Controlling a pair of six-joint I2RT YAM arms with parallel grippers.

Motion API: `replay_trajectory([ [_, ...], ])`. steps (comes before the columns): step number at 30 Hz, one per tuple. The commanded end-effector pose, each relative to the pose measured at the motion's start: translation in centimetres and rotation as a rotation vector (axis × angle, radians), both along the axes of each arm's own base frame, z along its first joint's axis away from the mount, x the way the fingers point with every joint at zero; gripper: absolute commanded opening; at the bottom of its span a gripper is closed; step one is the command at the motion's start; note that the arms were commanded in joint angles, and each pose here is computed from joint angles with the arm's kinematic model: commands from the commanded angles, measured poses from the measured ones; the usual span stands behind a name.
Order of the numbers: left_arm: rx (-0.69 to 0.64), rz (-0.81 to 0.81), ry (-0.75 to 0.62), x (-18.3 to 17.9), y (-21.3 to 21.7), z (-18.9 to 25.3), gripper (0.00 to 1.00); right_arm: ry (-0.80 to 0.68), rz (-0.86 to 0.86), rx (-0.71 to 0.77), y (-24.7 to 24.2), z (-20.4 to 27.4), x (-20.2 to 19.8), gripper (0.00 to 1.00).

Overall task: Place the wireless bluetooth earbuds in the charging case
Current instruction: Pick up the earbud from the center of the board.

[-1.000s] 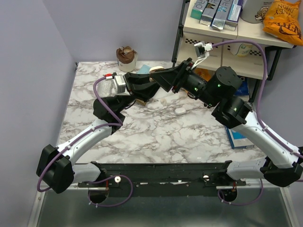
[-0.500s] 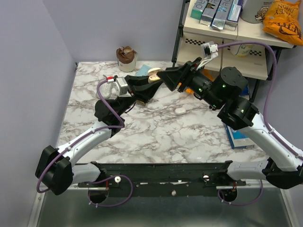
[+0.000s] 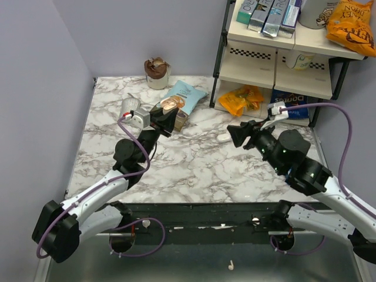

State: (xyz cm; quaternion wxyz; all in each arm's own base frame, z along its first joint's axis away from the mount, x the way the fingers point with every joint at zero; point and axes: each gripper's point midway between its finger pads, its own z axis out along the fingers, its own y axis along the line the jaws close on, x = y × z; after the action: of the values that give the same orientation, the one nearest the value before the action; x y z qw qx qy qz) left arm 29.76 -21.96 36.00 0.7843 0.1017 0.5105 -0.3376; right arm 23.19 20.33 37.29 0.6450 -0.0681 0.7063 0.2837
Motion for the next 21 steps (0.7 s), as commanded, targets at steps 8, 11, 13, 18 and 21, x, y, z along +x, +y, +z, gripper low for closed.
replay_trajectory([
  [8,-0.01,0.162,0.177,-2.1,5.5,-5.6,0.0,0.648,0.098,-0.212,0.0,-21.9,-7.6,0.54],
  [11,-0.018,0.151,0.192,-2.8,5.7,-6.1,0.0,0.765,0.134,-0.276,0.2,-24.0,-11.3,0.55],
  [13,-0.026,0.142,0.213,-3.1,5.6,-6.5,0.0,0.824,0.164,-0.306,0.5,-24.4,-13.3,0.56],
  [18,-0.034,0.142,0.241,-4.3,5.6,-6.7,0.0,0.99,0.201,-0.429,-0.4,-25.0,-19.1,0.7],
  [21,-0.051,0.161,0.241,-4.9,6.0,-6.6,0.0,1.093,0.243,-0.542,-0.7,-25.9,-23.8,0.75],
])
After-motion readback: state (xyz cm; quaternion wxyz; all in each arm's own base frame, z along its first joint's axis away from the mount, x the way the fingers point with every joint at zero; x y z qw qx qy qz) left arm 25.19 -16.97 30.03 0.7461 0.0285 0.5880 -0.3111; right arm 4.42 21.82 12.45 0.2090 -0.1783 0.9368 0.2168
